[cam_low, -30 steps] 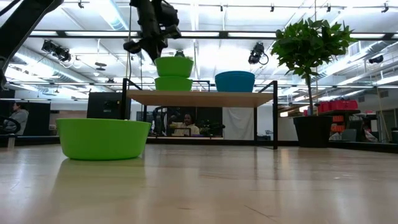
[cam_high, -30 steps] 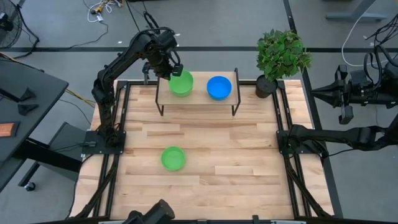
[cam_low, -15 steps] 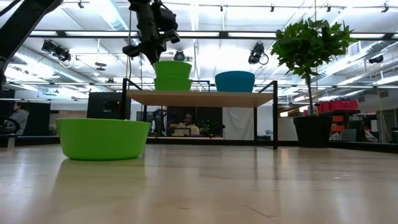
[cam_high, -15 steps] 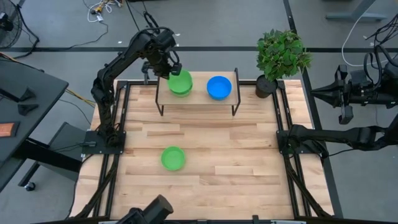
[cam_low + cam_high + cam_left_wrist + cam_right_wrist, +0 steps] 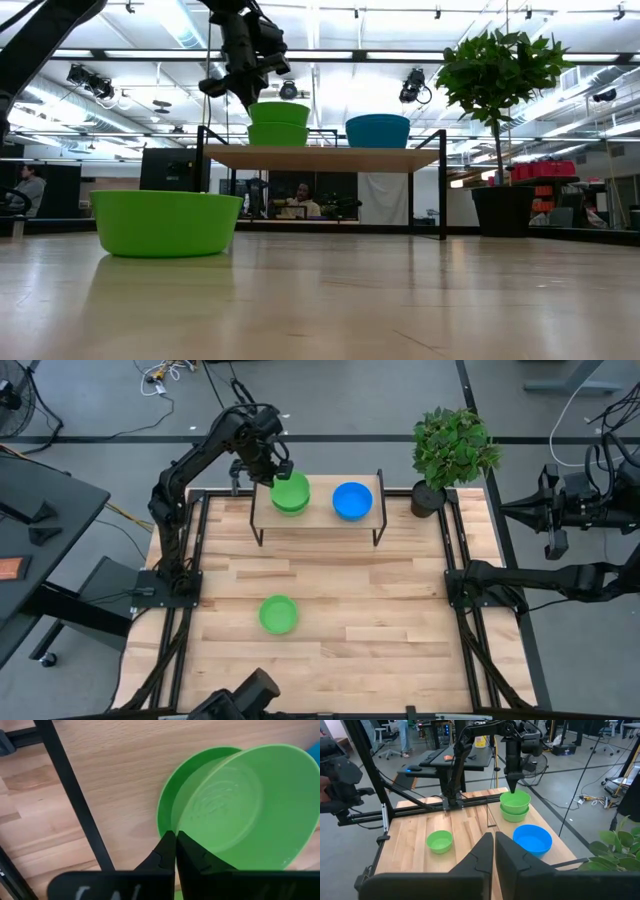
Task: Pick & Place Mini bowls
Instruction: Stack the top green bowl on the green bowl on the shelf
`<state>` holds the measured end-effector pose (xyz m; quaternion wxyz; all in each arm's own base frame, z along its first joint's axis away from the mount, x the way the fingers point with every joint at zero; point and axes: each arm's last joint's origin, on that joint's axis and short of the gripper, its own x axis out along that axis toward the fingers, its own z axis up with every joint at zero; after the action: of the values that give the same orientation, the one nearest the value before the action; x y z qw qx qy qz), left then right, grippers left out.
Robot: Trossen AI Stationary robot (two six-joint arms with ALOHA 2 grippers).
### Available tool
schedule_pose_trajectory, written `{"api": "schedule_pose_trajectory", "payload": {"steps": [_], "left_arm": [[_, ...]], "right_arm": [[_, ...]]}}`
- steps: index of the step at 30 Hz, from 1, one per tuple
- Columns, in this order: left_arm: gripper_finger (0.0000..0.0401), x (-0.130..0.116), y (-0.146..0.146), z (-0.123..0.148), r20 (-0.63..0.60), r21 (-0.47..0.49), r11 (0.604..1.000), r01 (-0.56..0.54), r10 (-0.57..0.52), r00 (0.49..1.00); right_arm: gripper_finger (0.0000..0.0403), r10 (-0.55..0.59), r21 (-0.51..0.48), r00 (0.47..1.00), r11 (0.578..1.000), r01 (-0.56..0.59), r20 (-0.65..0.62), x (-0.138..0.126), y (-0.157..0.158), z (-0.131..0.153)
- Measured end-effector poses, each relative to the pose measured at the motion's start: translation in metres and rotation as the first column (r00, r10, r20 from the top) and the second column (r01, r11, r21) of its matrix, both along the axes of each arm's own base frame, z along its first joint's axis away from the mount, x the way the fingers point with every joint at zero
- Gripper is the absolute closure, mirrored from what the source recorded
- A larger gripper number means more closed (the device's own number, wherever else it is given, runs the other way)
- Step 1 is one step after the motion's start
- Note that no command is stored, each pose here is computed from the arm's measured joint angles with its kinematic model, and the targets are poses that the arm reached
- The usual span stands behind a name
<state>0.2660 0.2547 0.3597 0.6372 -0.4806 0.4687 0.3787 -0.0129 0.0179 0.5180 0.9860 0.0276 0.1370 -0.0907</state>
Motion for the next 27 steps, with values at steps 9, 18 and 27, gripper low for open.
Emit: {"api": "schedule_pose_trajectory", "payload": {"steps": [9,18,27], "left_arm": [[0.0397,0.0018,0.0034,-0.0060,-0.016,-0.014,1.000,0.008,-0.008,1.000],[0.0395,-0.0011,0.0051,-0.0062,-0.023,-0.021,1.000,-0.002,0.001,1.000],[0.0362,-0.0003,0.0057,-0.0061,-0.028,0.000,1.000,0.003,-0.003,1.000]], "right_arm": [[0.0380,0.001,0.000,1.000,1.000,-0.001,0.000,0.0000,0.0000,0.0000],[0.0380,0.001,0.000,1.000,1.000,-0.001,0.000,-0.0001,0.0000,0.0000],[0.0380,0.001,0.000,1.000,1.000,-0.001,0.000,0.0000,0.0000,0.0000]]}}
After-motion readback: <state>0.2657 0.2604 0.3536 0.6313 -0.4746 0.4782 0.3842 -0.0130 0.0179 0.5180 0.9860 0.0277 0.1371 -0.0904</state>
